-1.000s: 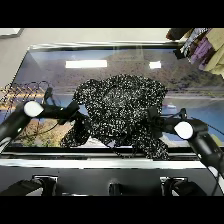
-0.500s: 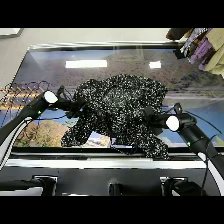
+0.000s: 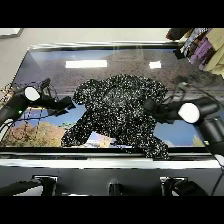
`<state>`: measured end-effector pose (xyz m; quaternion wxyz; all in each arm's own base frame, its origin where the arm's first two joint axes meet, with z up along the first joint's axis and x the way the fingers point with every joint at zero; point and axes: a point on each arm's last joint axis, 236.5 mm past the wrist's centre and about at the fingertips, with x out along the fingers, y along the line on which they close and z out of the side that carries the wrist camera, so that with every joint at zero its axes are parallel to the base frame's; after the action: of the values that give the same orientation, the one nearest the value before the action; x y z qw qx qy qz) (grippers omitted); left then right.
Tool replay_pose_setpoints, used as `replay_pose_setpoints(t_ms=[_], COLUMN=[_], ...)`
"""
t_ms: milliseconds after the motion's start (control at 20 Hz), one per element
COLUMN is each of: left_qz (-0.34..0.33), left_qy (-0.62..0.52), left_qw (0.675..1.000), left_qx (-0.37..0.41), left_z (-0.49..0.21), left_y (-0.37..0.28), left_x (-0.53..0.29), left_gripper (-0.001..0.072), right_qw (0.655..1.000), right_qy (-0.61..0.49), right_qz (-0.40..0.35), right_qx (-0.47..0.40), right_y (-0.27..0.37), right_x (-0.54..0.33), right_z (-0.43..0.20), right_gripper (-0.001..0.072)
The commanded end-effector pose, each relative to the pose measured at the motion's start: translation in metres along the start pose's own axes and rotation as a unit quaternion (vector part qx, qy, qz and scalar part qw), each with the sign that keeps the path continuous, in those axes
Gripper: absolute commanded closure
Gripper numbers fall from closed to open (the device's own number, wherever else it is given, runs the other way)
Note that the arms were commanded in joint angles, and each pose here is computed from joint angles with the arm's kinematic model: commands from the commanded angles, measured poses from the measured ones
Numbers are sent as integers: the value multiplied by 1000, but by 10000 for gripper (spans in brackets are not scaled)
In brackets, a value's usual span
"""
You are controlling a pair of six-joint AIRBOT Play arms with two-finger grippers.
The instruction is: Fold the clothes and pants, and hang the long-sleeved shirts on hangers.
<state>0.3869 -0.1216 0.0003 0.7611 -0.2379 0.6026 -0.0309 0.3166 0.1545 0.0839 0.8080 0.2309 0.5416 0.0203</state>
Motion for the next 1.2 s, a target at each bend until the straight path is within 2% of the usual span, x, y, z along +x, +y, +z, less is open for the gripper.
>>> replay_pose_setpoints(t_ms=[0, 150, 1150], left_qz=[25, 26, 34], left_qy=[1, 4, 9], left_qw=[1000, 999, 999], left_qx=[18, 18, 17], left_z=[-4, -5, -7], left_y=[12, 12, 17], left_x=[-12, -12, -9], left_gripper=[175, 175, 175], right_qw=[989, 978, 972], right_qy=[67, 102, 120], right_qz=[-27, -69, -75], right_qx=[-130, -170, -185], right_y=[22, 21, 19], right_x=[37, 78, 144], right_z=[-45, -70, -76], right_gripper=[276, 276, 277])
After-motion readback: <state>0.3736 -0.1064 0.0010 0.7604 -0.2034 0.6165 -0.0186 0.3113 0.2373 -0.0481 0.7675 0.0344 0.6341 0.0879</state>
